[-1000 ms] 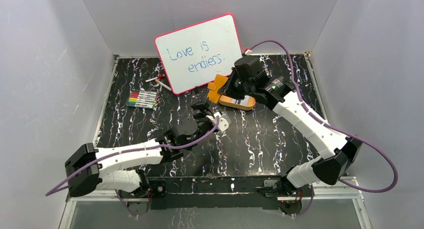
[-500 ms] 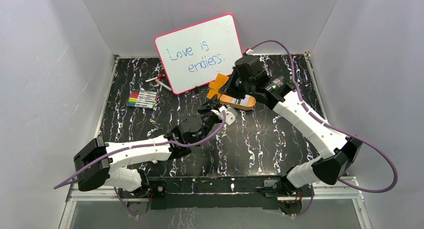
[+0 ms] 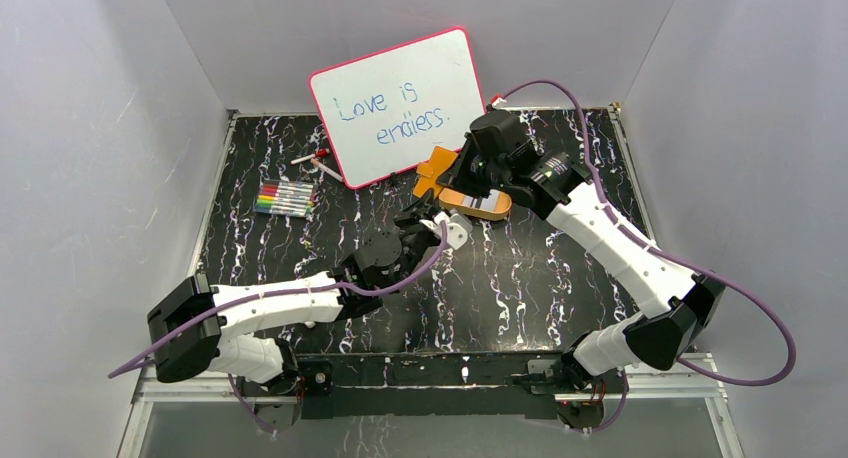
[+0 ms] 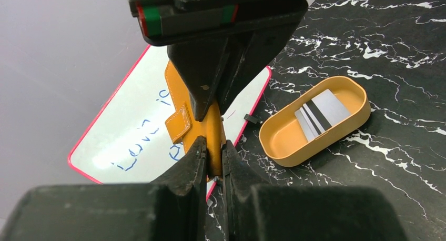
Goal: Put the credit cards into the card holder
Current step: Pick up the card holder from the center of the board.
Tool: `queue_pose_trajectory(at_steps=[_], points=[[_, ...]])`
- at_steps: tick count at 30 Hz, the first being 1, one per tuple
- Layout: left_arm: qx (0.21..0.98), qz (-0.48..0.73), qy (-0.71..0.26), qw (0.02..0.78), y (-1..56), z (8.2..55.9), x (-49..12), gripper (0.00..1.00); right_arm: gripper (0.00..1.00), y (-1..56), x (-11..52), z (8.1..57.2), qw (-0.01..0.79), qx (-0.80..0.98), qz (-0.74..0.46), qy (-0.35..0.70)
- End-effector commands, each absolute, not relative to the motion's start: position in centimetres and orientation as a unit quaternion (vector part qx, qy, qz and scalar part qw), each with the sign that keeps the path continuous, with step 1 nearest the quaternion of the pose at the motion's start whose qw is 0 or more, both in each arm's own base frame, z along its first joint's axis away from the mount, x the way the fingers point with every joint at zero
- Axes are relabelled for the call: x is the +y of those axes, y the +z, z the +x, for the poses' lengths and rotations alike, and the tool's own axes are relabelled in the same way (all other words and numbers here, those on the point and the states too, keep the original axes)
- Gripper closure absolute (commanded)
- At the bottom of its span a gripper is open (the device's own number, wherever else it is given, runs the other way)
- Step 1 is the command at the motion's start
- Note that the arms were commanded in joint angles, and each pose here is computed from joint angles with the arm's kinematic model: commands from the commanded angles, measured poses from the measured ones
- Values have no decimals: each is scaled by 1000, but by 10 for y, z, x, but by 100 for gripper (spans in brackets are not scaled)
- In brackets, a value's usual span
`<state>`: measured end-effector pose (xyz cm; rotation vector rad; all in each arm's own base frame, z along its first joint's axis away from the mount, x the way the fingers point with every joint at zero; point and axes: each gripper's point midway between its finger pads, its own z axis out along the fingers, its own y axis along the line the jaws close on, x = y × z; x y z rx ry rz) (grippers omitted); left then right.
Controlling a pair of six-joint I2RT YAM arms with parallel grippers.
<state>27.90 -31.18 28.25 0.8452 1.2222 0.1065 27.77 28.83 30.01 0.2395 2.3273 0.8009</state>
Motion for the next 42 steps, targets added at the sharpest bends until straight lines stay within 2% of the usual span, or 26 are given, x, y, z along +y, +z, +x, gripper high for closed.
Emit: queue_pose_trajectory(at_steps=[1, 9, 16, 21, 28, 33, 42], points=[[558, 335, 37, 759, 303, 281, -295, 100, 100, 339, 283, 272, 364, 862, 89, 342], [573, 305, 18, 760, 299, 284, -283, 100, 100, 333, 277, 265, 361, 864, 89, 339], [572, 301, 1, 763, 302, 282, -284, 100, 100, 303, 268, 257, 343, 879, 89, 318], [575, 300, 2, 761, 299, 282, -283, 100, 100, 330, 272, 261, 360, 865, 89, 338], [576, 300, 2, 760, 297, 285, -284, 100, 100, 322, 271, 260, 355, 869, 89, 332], [578, 296, -1, 760, 297, 286, -283, 100, 100, 296, 256, 245, 342, 880, 90, 316], [590, 266, -8, 762, 297, 290, -266, 100, 100, 291, 234, 222, 348, 875, 90, 324]])
